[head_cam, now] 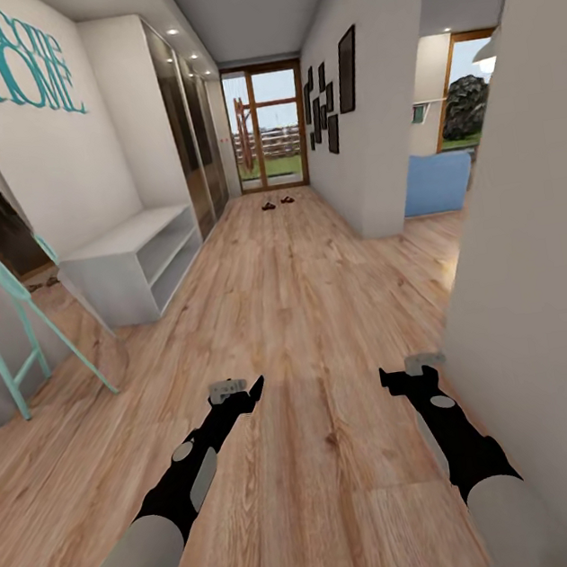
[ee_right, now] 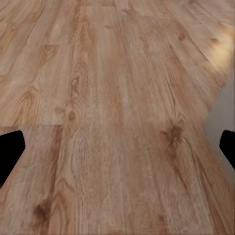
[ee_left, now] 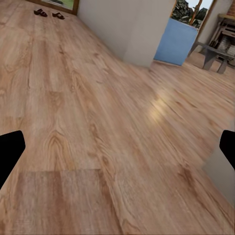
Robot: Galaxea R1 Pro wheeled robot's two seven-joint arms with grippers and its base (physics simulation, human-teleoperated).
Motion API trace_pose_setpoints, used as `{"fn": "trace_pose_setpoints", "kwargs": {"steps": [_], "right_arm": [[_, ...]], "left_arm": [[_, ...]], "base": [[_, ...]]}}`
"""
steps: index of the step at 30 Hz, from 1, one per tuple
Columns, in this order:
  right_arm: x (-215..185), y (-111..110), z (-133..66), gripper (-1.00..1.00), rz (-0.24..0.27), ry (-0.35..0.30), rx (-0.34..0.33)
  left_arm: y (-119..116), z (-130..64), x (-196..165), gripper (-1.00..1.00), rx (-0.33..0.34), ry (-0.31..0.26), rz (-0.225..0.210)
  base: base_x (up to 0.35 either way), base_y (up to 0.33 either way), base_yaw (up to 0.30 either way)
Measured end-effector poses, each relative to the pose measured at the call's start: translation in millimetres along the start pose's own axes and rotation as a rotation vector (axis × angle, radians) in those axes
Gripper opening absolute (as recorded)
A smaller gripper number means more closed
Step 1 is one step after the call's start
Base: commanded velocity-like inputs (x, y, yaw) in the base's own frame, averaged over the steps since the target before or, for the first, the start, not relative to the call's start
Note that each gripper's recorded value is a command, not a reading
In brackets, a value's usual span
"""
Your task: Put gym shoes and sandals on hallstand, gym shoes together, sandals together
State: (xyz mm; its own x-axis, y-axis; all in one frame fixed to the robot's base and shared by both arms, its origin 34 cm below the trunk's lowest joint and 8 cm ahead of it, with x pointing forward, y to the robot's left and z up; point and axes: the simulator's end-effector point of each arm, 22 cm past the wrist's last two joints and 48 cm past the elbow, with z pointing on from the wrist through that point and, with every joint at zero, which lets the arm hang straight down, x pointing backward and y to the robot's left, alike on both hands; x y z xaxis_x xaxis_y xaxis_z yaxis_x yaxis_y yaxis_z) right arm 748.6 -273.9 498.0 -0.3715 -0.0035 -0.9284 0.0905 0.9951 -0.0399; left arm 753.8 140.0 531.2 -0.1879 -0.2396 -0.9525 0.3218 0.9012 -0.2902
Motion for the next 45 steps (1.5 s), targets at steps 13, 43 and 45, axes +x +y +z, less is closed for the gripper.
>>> {"fn": "trace_pose_setpoints", "kwargs": {"steps": [13, 43, 45], "right_arm": [[2, 0, 0.6, 1.0, 0.005, 0.003, 0.0], [22, 1, 7.6, 1.0, 0.002, 0.035, 0.0], [22, 1, 7.7, 1.0, 0.002, 0.035, 0.0]], "left_arm": [[0, 0.3, 2, 1.0, 0.0, 0.003, 0.0], [7, 2.3, 22, 1.0, -0.008, 0.032, -0.013], [7, 2.3, 22, 1.0, -0.008, 0.032, -0.013]], "base": [[0.345, -0.104, 0.0], [0.347, -0.044, 0.0], [0.349, 0.0, 0.0]]}}
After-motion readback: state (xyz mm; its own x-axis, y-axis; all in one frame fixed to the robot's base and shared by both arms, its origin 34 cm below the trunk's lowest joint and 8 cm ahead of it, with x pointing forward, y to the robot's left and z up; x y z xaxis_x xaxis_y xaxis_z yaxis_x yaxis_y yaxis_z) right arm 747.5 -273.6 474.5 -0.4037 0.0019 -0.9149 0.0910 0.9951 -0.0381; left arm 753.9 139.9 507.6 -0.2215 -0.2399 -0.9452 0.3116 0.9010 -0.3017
